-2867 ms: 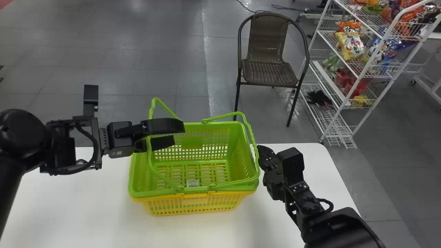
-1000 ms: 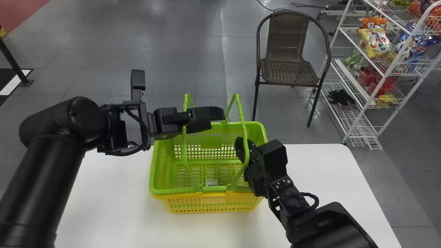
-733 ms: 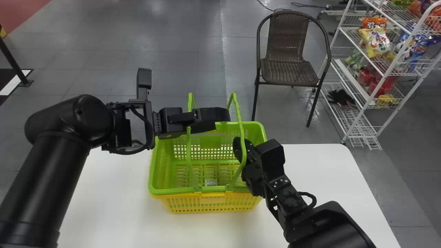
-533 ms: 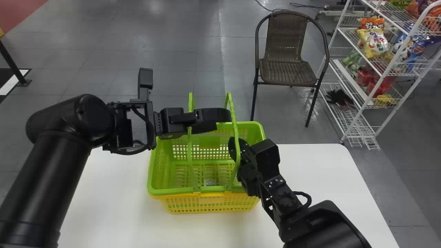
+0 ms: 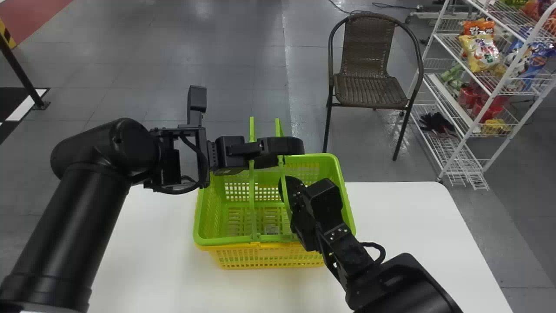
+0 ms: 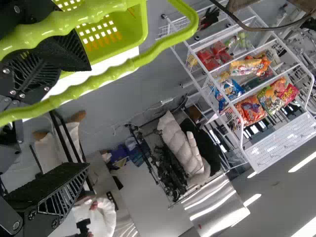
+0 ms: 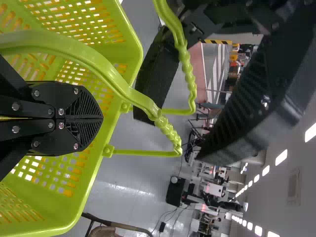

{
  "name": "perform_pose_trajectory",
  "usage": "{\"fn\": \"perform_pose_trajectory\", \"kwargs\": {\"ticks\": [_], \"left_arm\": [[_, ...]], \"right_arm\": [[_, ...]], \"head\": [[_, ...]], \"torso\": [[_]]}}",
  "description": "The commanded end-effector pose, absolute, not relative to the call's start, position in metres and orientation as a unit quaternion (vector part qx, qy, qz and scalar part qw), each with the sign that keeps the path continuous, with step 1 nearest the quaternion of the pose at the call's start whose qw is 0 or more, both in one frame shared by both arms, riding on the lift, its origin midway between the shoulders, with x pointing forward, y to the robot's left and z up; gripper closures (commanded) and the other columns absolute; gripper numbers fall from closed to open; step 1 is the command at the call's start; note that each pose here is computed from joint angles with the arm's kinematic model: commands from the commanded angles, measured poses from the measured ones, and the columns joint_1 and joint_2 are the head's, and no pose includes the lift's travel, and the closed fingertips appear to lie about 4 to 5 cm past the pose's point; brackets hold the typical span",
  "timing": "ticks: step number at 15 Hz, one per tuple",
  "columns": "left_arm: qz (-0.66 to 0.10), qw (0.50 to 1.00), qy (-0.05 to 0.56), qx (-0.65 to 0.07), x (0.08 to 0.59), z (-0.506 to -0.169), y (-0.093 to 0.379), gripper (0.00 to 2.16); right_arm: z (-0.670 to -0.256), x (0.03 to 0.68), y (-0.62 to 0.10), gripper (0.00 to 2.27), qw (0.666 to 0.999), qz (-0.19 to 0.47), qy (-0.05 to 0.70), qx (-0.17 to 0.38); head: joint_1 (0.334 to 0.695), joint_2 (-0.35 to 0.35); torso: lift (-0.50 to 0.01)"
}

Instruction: Grasp handle with right gripper to insert into left gripper then lift and swing left to center

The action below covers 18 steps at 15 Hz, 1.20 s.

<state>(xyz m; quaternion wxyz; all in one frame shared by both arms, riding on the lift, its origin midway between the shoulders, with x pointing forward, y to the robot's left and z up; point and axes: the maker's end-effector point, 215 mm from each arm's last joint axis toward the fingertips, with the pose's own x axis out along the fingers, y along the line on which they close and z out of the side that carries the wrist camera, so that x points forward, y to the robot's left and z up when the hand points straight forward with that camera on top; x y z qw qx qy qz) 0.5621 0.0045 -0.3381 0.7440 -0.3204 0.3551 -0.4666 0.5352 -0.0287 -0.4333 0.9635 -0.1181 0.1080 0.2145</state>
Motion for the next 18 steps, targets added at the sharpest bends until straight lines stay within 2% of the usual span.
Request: {"fn": "perform_pose_trajectory", "kwargs": {"ticks": [1,5,8,12,13,14,16,18], "left_arm": [[-0.469,0.744,0.353,-0.319,0.563,-0.335,0.002,0.13],[-0.472,0.741,0.349,-0.326,0.564,-0.330,0.001,0.13],[-0.474,0.738,0.346,-0.332,0.564,-0.327,0.000,0.13],[-0.480,0.729,0.342,-0.348,0.562,-0.320,-0.002,0.13],[-0.479,0.729,0.342,-0.350,0.562,-0.320,-0.002,0.13],[-0.479,0.728,0.343,-0.350,0.561,-0.320,-0.002,0.13],[-0.478,0.726,0.346,-0.354,0.562,-0.316,-0.003,0.13],[-0.482,0.721,0.344,-0.360,0.562,-0.310,-0.003,0.12]], "right_arm": [[-0.436,0.532,-0.026,2.06,0.963,0.218,0.109,-0.119],[-0.426,0.533,-0.082,2.06,0.975,0.169,0.103,-0.096],[-0.420,0.519,-0.137,2.06,0.983,0.131,0.098,-0.084],[-0.411,0.470,-0.185,2.05,0.991,0.099,0.057,-0.069],[-0.408,0.456,-0.197,1.95,0.993,0.089,0.046,-0.057],[-0.410,0.443,-0.207,1.80,0.995,0.082,0.044,-0.048],[-0.411,0.416,-0.227,1.26,0.996,0.067,0.033,-0.043],[-0.414,0.396,-0.237,0.32,0.997,0.064,0.029,-0.039]], "head": [[0.695,-0.025],[0.695,-0.031],[0.695,-0.086],[0.695,-0.161],[0.695,-0.175],[0.695,-0.188],[0.695,-0.213],[0.695,-0.246]], "torso": [[0.000],[0.000],[0.000],[0.000],[0.000],[0.000],[0.000],[0.000]]}}
